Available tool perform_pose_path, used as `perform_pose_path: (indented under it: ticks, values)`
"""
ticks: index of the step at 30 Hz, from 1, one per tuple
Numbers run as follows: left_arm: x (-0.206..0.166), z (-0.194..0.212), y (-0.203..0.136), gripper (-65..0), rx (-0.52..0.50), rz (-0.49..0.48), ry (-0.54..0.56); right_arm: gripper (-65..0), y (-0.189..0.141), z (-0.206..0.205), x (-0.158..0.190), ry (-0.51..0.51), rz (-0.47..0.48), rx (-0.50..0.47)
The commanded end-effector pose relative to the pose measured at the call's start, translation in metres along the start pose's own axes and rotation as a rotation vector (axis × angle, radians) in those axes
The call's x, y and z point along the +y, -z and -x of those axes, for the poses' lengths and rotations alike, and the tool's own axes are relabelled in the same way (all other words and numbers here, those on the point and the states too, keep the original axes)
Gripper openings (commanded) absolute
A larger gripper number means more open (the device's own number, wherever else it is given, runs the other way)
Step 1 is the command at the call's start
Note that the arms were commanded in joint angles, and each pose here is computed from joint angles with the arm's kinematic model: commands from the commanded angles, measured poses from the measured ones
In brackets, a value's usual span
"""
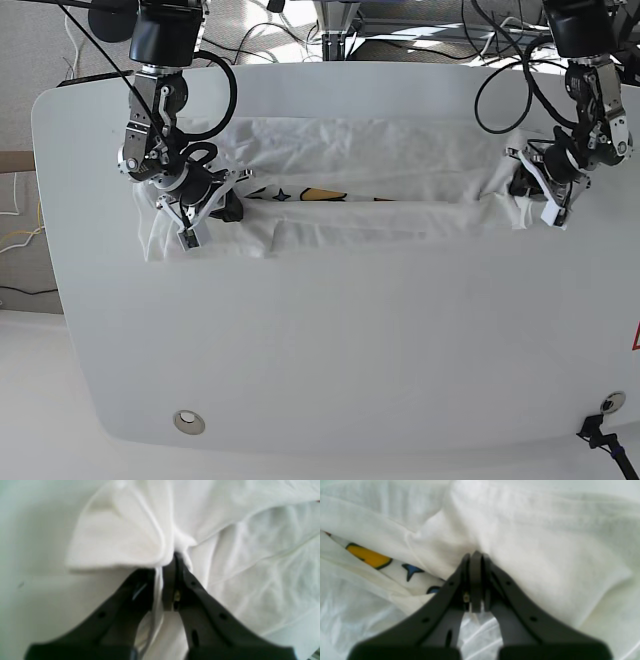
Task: Fold the T-shirt properly
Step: 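Fold the grasped side inward toward the right gripper with the left gripper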
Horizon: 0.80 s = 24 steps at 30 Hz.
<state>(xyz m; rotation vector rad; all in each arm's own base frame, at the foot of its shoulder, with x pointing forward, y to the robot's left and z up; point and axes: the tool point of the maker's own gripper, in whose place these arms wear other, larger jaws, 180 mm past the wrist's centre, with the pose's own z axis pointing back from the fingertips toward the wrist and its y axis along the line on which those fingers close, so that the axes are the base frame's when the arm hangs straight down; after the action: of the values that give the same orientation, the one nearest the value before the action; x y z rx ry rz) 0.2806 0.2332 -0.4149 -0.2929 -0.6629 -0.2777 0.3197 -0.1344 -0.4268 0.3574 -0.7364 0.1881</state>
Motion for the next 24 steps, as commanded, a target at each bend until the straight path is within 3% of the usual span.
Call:
perform_pose_path:
  ticks: [1, 7, 13, 19, 24]
  values:
    - [-0.010, -0.025, -0.003, -65.0, -0.055, 0.027, 0.063, -65.0, -0.002, 0.008, -0.008, -0.017, 0.033, 0.052]
    - [-0.085, -0.041, 0.016, -65.0, -0.070, 0.179, 0.205, -65.0, -0.002, 0.008, -0.008, -0.017, 0.033, 0.052]
    - [-0.138, -0.064, 0.014, -65.0, -0.127, 0.270, 0.327, -65.0, -0.002, 0.009, -0.008, -0.015, 0.033, 0.055]
    - [-0.151, -0.092, -0.008, -65.0, -0.144, 0.235, 0.464, -65.0, -0.001, 0.009, -0.007, -0.015, 0.031, 0.055]
    - [-0.148, -0.104, -0.009, -65.0, -0.141, 0.214, 0.493, -65.0, -0.001, 0.009, -0.007, -0.014, 0.030, 0.054]
